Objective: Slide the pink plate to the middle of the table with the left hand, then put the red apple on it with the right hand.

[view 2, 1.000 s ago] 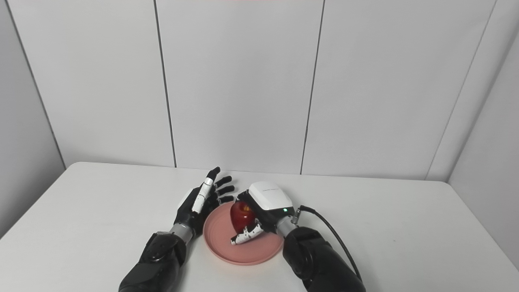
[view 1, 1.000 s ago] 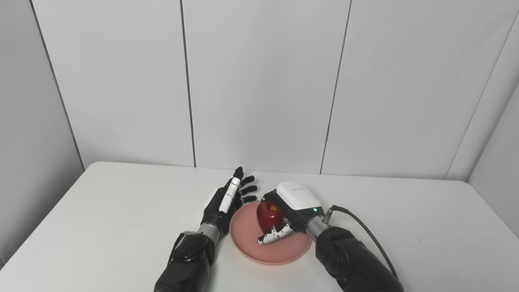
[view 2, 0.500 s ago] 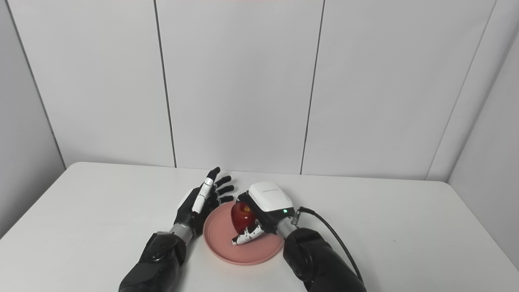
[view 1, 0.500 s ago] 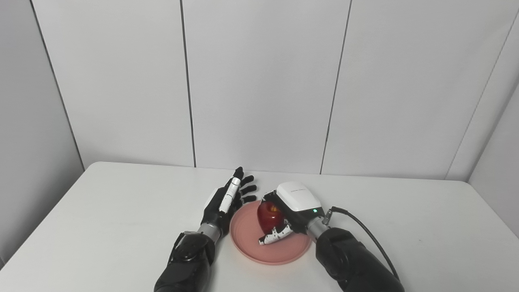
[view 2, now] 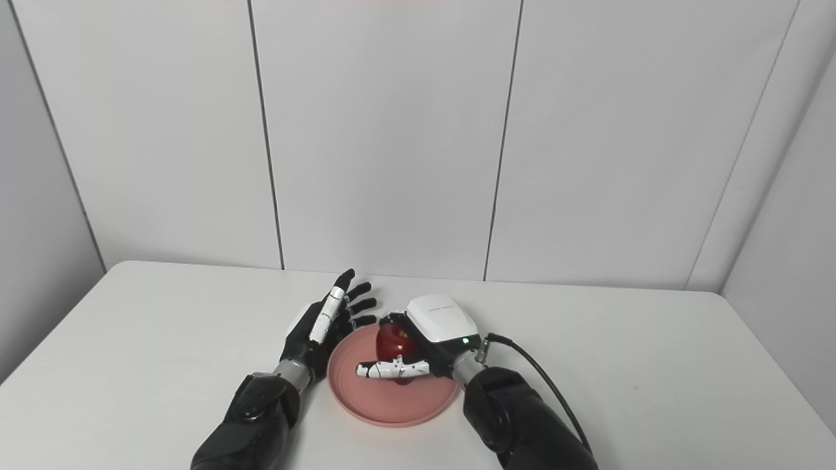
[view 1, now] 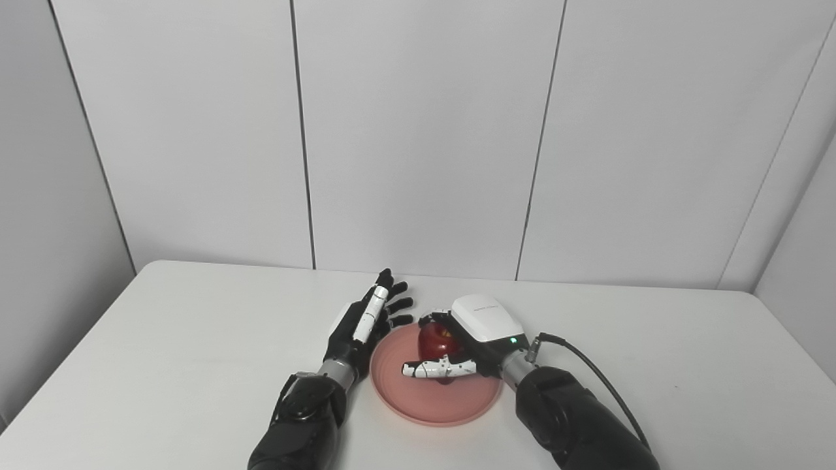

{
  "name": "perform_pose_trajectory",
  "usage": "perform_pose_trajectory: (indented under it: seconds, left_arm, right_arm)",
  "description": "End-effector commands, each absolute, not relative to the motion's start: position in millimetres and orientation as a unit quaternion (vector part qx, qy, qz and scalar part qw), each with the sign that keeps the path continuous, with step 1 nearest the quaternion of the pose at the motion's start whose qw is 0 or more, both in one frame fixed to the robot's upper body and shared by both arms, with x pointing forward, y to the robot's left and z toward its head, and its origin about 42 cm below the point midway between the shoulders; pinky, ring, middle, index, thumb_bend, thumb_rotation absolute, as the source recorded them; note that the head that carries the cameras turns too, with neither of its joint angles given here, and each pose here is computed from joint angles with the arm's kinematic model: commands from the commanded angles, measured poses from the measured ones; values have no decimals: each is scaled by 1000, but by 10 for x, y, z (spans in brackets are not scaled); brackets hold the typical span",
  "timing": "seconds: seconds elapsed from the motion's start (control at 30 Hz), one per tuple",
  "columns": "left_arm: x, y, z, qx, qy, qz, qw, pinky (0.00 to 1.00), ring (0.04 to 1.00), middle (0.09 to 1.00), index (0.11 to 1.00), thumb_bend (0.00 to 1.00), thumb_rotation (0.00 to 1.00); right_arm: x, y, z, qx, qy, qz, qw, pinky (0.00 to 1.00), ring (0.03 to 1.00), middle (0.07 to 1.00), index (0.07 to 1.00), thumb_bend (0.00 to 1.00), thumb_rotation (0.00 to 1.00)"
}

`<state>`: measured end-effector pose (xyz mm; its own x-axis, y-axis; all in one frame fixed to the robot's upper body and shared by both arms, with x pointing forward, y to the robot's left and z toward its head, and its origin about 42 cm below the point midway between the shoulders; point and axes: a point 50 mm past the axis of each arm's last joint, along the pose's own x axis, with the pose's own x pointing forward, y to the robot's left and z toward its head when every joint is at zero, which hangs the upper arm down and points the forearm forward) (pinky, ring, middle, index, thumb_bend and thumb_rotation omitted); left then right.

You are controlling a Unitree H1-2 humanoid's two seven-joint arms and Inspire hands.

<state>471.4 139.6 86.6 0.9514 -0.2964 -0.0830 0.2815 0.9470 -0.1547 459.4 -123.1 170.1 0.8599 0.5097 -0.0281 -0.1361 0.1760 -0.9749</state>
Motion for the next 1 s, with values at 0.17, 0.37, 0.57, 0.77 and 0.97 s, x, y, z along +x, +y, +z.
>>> perform_pose_trajectory:
  seconds: [0.17,0.37,0.57,0.77,0.97]
  left_arm:
    - [4226,1450,160,-77,200,-134,968,775,855,920,1000,833,845]
    - [4222,1447,160,-75,198,-134,968,763,840,903,1000,823,847]
    - [4223,1436,162,-76,197,-135,968,767,835,911,1000,821,847]
    - [4224,1422,169,-72,194,-138,969,764,845,909,1000,816,853]
    - [4227,1422,172,-73,194,-140,968,778,836,904,1000,817,862]
  right_arm:
    - [4673,-1217,1912,-605,-179,204,748,465,535,639,737,912,1000]
    - [4673,-1225,1919,-605,-182,204,748,463,536,636,740,903,1000]
    - [4678,-1242,1932,-603,-186,202,749,464,550,644,749,890,1000]
    - [4666,-1263,2014,-551,-216,200,781,605,689,746,777,859,1000]
    - [4650,-1262,2111,-471,-262,188,821,748,804,828,836,838,1000]
